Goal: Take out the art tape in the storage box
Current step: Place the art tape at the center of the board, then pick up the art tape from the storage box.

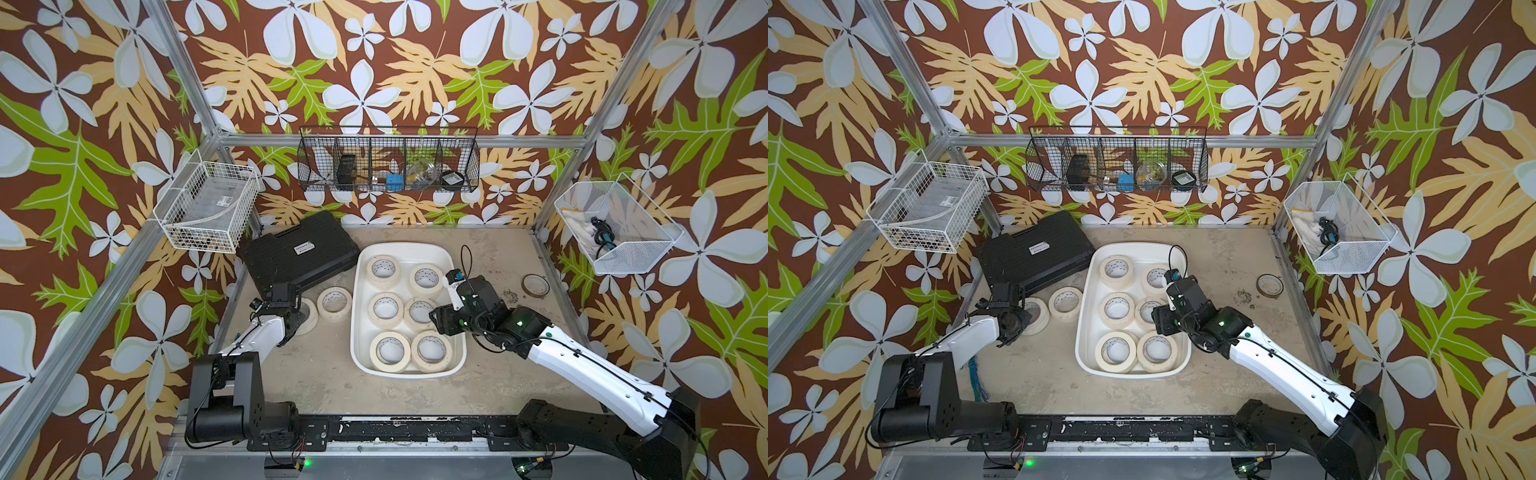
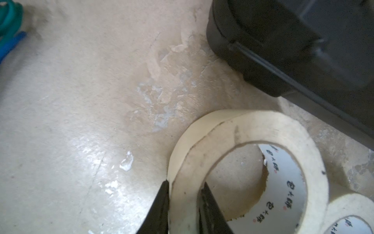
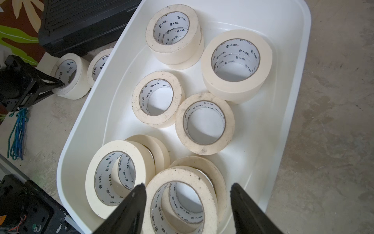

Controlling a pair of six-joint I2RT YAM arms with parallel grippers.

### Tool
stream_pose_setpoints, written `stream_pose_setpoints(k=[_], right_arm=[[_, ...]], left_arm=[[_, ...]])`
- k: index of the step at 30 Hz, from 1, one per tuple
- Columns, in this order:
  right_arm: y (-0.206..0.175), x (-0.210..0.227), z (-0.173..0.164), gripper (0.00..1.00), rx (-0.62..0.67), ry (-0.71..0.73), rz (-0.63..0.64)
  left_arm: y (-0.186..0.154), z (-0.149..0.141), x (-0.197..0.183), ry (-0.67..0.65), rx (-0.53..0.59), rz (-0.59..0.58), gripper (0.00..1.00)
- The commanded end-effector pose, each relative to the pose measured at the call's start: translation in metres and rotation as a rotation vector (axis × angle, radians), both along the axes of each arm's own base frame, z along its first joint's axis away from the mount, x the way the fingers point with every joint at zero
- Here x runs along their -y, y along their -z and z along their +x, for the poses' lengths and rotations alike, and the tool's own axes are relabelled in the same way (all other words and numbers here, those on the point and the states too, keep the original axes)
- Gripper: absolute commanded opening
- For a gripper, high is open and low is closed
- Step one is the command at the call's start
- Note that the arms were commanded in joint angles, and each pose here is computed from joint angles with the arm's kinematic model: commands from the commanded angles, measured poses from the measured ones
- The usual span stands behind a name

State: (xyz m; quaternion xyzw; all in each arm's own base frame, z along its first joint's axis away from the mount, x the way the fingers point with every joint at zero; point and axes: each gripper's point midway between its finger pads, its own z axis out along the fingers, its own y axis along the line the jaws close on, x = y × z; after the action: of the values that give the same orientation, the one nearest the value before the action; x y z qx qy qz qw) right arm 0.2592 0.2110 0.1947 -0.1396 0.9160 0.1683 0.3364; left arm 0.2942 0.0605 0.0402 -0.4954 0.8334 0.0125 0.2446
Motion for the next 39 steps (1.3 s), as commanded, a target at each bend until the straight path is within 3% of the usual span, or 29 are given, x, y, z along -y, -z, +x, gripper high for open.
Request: stream_pose_setpoints(k=[1,8,10,14,18,23,28,35,37,39], right_arm=[[-0.005,-0.001,0.001,0.69,0.016,-0.004,0.006],[-0.005,-0.002,0.001,0.70,0.003,0.000,0.019],[-0.007,-0.003,0.002,0.70,0.000,0.006,0.027],[-0.010,-0.002,0.005,0.69,0.001,0.021,0.029],[-0.012,-0.003,0.010,0.69,0.001,0.027,0.016],[-0.009,-0.002,0.017,0.69,0.009,0.024,-0.041],[0.002,0.001,0.022,0.70,-0.008,0.022,-0.111],[0.027,0.000,0.013,0.69,-0.075,-0.046,-0.168],[0.038,0.005,0.009,0.69,-0.102,-0.052,-0.213],[0.048,0.013,0.006,0.69,-0.134,-0.044,-0.264]], left_arm=[[-0.003,0.001,-0.002,-0.010,0.002,0.004,0.27],[-0.021,0.003,-0.004,-0.008,0.040,0.020,0.41],[-0.030,0.004,-0.006,-0.004,0.048,0.038,0.53],[-0.052,0.007,-0.006,0.045,0.051,0.064,0.56],[-0.080,0.008,-0.002,0.126,0.087,0.083,0.57],[-0.118,-0.001,0.009,0.219,0.223,0.090,0.62],[-0.143,-0.014,0.026,0.350,0.294,0.085,0.77],[-0.157,-0.025,0.064,0.569,0.367,-0.004,0.88],[-0.161,-0.027,0.070,0.601,0.391,-0.016,0.98],[-0.166,-0.028,0.076,0.621,0.418,-0.038,1.00]])
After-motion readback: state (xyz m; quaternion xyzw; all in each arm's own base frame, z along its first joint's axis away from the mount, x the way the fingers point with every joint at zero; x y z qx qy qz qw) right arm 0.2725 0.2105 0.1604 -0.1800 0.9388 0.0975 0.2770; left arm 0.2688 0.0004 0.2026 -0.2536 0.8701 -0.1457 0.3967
